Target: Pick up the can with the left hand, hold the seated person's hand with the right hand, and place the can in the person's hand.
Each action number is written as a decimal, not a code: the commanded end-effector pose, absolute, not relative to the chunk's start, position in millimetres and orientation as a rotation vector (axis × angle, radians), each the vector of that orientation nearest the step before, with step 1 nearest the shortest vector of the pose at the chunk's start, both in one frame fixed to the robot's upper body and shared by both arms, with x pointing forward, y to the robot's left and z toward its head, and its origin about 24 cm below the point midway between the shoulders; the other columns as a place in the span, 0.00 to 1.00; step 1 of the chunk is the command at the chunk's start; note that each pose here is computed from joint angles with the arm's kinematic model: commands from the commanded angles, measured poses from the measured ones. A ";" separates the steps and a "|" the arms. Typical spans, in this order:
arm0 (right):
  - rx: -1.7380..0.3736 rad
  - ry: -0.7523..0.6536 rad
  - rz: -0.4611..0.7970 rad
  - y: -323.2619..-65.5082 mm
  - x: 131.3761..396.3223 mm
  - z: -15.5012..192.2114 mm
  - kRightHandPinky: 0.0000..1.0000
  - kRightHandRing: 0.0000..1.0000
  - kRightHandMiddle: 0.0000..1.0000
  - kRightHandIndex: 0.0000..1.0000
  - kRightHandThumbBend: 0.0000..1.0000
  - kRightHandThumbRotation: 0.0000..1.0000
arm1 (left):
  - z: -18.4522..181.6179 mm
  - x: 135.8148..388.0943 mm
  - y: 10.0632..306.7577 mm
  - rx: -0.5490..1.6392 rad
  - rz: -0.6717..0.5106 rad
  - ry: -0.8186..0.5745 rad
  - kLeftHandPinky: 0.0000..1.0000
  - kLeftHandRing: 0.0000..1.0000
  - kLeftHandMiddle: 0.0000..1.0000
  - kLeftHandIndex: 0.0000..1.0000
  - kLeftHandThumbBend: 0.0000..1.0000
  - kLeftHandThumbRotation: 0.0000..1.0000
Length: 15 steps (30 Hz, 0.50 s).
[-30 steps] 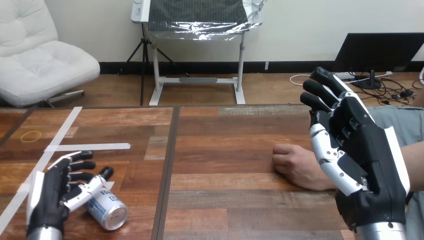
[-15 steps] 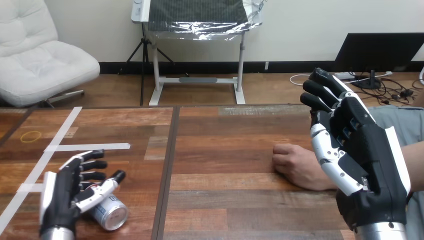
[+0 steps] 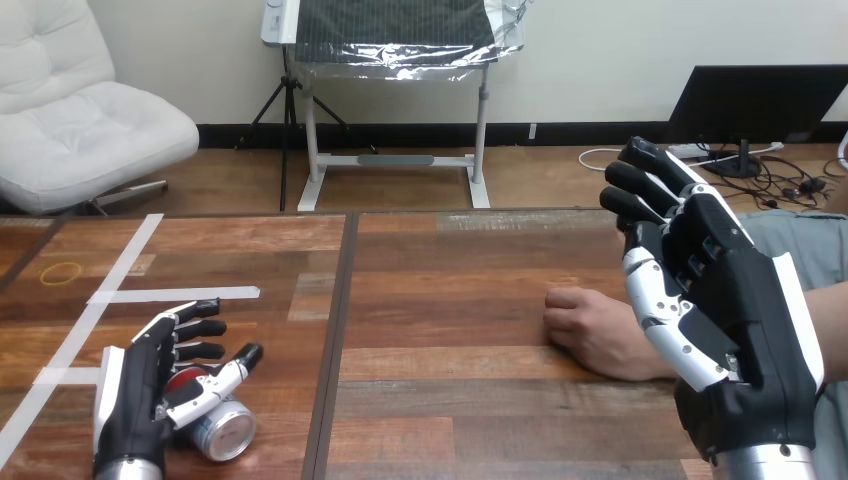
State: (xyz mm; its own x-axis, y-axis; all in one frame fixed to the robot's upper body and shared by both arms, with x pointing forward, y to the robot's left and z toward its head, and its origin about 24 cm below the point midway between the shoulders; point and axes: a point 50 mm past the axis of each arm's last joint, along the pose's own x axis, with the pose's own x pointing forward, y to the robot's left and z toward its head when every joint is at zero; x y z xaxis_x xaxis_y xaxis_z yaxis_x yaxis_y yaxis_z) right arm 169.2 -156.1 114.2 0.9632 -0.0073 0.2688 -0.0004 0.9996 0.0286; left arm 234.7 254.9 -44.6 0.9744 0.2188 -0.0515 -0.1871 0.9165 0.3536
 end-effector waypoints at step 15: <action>0.054 -0.369 -0.005 -154.9 172.8 133.2 0.87 0.83 0.83 0.83 0.00 0.00 | -32.9 243.3 247.9 0.326 0.212 0.007 0.57 0.64 0.69 0.71 0.63 0.11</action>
State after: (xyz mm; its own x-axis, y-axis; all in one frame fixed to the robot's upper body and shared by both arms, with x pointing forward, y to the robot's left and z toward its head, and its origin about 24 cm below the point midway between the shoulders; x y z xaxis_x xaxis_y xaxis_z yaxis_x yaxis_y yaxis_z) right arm 169.2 -156.6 114.0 0.9637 -0.0083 0.2667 0.0011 0.9996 0.0272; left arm 229.5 256.1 -46.4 0.9721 0.2288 -0.0524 -0.1967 0.9159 0.3499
